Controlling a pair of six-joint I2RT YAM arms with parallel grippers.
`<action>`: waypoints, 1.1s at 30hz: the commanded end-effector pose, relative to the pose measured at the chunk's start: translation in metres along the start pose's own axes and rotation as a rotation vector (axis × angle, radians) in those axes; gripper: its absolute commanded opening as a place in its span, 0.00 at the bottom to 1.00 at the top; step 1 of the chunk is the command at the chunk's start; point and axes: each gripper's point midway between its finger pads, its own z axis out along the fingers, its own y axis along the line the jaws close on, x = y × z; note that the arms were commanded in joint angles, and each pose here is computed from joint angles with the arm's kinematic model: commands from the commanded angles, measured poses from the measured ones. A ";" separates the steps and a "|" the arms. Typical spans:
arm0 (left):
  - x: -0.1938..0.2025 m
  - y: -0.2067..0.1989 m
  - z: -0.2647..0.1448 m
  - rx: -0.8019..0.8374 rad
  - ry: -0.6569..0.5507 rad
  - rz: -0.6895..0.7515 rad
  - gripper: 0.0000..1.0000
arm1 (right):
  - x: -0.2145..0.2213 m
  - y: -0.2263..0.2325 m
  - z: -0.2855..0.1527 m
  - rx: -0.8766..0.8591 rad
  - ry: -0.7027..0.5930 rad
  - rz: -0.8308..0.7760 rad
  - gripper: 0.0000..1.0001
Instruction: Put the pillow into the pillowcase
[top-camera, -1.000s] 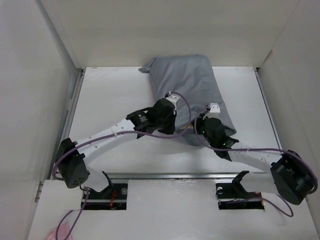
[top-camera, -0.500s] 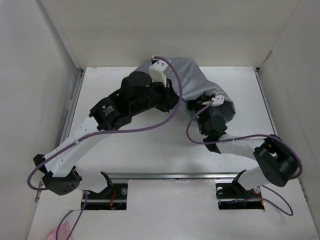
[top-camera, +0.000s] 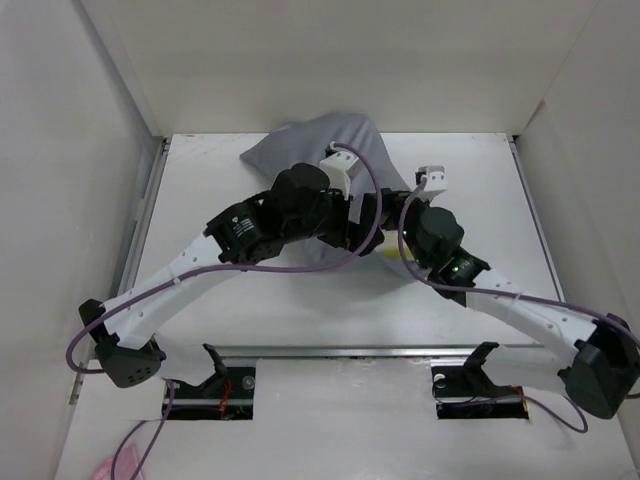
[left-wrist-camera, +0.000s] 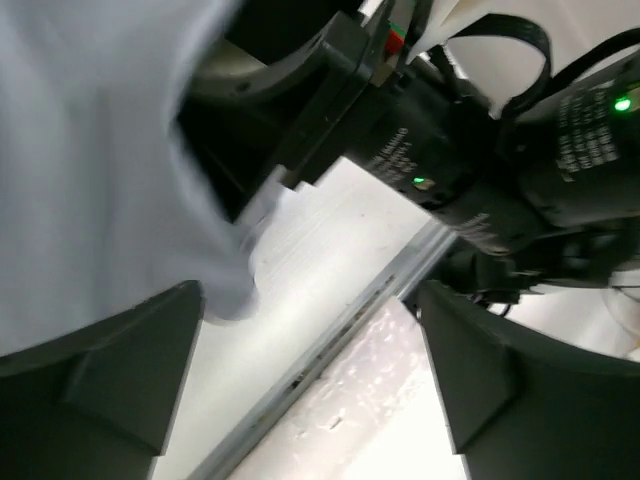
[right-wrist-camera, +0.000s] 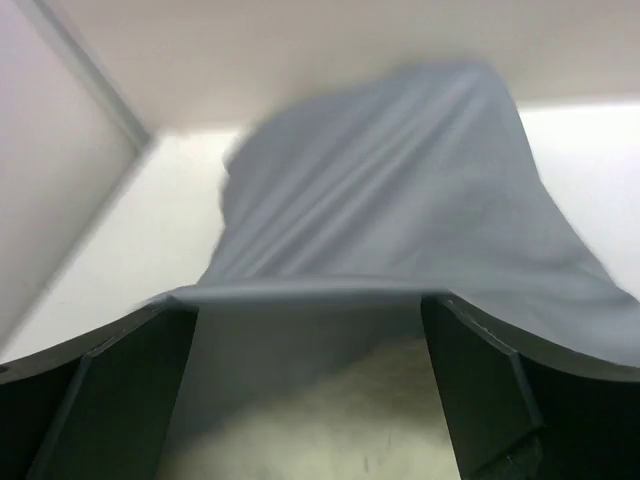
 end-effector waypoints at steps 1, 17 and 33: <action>-0.023 -0.004 -0.001 -0.001 -0.092 0.014 1.00 | 0.069 -0.040 -0.045 0.191 0.397 -0.026 1.00; -0.066 0.169 0.068 -0.529 -0.157 -0.092 1.00 | 0.078 -0.096 -0.111 0.329 0.615 0.063 0.95; 0.039 0.328 0.197 -0.678 0.203 -0.202 0.34 | 0.157 -0.126 -0.074 0.402 0.759 0.074 0.78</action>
